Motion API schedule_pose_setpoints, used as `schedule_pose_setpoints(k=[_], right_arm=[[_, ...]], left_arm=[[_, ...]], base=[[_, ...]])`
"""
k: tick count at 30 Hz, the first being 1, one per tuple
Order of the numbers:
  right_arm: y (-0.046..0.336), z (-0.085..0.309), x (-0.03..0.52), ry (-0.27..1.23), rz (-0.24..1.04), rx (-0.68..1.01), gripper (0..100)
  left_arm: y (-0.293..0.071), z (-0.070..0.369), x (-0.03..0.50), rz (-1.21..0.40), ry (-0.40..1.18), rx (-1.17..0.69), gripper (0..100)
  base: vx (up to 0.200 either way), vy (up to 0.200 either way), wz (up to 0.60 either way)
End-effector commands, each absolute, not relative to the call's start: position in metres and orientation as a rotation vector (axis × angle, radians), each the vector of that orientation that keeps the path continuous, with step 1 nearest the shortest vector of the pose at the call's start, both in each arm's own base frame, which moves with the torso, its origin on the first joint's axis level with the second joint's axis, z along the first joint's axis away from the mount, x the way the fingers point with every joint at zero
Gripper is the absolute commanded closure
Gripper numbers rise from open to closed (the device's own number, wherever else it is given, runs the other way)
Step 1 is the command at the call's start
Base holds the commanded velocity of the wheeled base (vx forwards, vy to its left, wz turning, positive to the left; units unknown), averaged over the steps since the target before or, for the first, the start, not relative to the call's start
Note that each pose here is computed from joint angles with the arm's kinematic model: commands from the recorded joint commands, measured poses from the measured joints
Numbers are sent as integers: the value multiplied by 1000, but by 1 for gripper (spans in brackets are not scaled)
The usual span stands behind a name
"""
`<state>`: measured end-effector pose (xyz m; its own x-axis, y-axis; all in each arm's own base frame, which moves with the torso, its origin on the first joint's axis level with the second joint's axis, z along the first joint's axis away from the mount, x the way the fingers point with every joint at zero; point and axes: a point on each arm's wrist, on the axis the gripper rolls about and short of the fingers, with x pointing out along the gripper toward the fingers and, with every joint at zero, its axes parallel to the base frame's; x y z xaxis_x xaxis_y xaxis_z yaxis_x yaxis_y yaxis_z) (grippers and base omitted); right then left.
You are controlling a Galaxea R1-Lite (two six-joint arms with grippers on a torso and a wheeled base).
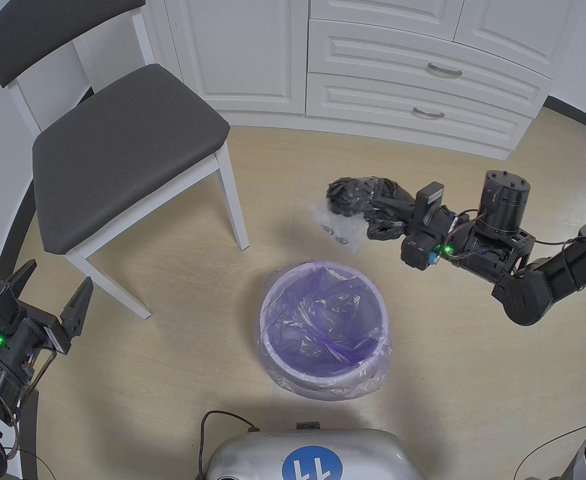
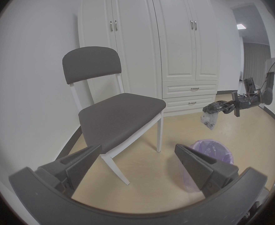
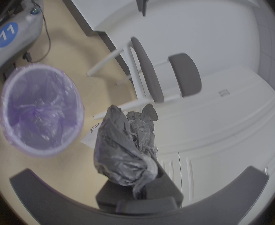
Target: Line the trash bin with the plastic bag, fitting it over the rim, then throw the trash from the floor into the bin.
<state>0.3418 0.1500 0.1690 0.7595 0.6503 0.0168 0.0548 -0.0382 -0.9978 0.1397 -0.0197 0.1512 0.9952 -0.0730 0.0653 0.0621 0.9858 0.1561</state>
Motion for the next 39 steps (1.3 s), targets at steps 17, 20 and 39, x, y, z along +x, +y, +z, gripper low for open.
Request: schedule_pose_setpoints(k=[17,20,39], right_arm=[[209,202,279,-198,899,-1709,100],[212,191,284,-161,914,-1706,100],[232,118,320,-54,997,-1719,100]], left_arm=[[-7,157,137,-42,-110,158,0],[-7,157,136,-42,-111,157,0],[-7,155,136,-71,-96,155,0]], base=[[0,0,0],[0,0,0],[0,0,0]])
